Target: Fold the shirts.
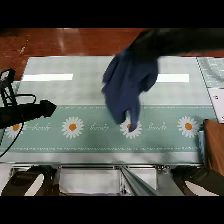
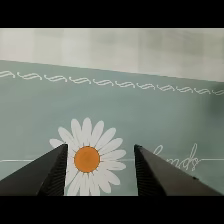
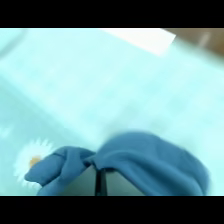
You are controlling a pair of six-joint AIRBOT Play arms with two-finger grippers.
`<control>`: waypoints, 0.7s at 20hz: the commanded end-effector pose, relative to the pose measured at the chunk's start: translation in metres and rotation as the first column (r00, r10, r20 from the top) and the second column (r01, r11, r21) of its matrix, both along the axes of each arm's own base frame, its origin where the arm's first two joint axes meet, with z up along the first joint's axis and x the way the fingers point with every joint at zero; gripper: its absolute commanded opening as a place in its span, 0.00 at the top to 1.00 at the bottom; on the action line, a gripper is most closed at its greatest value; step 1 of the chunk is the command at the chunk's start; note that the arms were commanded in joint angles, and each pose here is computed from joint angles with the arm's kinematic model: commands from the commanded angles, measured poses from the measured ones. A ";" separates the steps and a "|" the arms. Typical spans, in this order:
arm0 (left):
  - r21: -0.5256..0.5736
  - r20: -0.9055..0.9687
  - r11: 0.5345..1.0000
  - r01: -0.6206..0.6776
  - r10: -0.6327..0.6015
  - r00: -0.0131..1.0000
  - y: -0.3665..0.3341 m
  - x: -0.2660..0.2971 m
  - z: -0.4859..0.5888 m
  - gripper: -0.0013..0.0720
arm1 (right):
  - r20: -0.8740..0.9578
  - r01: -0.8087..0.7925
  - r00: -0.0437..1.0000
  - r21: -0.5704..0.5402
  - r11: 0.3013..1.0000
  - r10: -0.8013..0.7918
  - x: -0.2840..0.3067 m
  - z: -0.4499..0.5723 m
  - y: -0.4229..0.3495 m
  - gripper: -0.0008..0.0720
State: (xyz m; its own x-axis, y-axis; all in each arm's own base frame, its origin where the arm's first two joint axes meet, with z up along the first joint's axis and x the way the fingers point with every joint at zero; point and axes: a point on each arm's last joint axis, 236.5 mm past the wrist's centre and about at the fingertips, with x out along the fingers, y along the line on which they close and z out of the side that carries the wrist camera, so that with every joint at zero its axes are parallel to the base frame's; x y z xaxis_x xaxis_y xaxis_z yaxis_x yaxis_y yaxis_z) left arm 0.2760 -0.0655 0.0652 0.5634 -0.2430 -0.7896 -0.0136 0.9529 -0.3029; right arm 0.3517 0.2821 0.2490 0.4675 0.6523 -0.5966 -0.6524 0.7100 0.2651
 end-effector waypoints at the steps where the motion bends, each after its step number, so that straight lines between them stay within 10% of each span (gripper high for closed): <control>1: 0.007 0.002 1.000 -0.001 0.001 1.000 0.001 0.000 0.000 0.29 | -0.238 -0.064 0.969 -0.008 0.998 0.060 -0.037 -0.122 0.069 0.96; 4: 0.007 -0.001 1.000 -0.001 0.001 1.000 0.001 0.001 -0.001 0.29 | -0.428 -0.108 0.897 0.034 0.994 0.113 -0.067 -0.203 0.126 0.96; 7: 0.008 -0.009 1.000 -0.001 0.001 1.000 0.001 0.001 -0.003 0.29 | -0.533 -0.064 0.842 0.062 0.996 0.087 -0.064 -0.242 0.146 0.42; 14: 0.020 -0.111 0.946 -0.323 0.323 0.940 0.094 -0.008 -0.023 0.29 | -0.400 0.330 0.855 -0.069 0.941 -0.329 0.051 -0.147 -0.105 0.42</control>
